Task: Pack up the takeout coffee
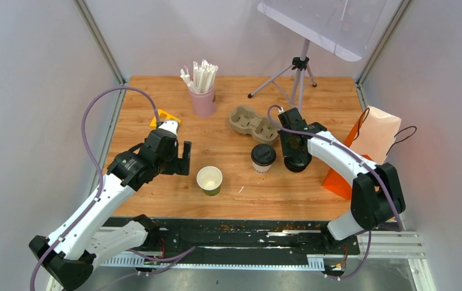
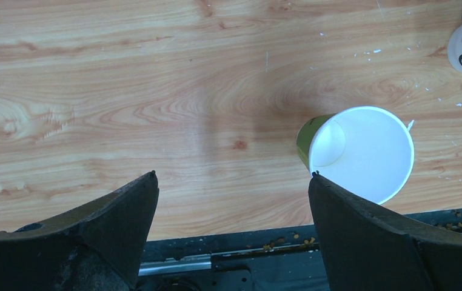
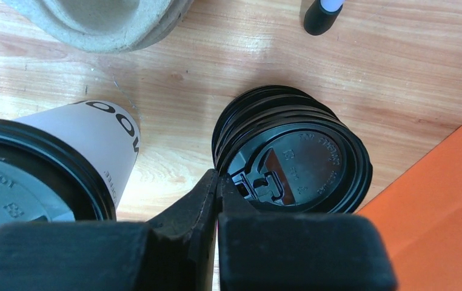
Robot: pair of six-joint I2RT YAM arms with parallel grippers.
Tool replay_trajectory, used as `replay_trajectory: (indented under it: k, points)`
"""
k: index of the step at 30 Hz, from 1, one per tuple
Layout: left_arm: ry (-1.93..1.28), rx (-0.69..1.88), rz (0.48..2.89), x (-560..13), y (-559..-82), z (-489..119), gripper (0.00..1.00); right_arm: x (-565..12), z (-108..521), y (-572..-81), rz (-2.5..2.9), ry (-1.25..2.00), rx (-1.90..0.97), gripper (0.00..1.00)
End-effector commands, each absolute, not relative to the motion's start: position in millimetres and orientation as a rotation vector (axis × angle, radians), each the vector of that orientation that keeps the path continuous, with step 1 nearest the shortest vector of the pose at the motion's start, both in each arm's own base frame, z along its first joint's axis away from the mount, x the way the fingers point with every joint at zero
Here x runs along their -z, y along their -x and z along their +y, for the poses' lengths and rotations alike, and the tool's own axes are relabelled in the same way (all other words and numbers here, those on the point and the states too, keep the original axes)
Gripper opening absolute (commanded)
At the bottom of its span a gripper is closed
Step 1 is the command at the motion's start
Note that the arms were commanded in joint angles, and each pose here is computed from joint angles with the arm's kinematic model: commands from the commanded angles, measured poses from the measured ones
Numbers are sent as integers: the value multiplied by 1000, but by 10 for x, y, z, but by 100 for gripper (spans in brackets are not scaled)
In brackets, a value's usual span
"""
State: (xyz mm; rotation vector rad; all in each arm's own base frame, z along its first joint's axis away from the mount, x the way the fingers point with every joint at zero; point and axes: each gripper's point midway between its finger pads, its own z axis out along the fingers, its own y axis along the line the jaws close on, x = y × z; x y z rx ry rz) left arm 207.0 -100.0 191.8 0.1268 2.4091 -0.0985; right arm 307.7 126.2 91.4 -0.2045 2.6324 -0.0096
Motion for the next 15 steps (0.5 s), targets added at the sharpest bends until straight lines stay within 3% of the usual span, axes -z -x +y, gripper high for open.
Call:
replay_trajectory:
  k: [1,6,15]
  points:
    - [-152,109,2358,-2034,-2076,-983,100,-1141,1255,-3124,2574,212,-9,2]
    - [-194,129,2382,-1975,-2049,-1031,100,-1186,1267,-3126,2566,216,-18,6]
    - [-225,148,2399,-1946,-2048,-1083,100,-1231,1264,-3114,2563,222,-22,0]
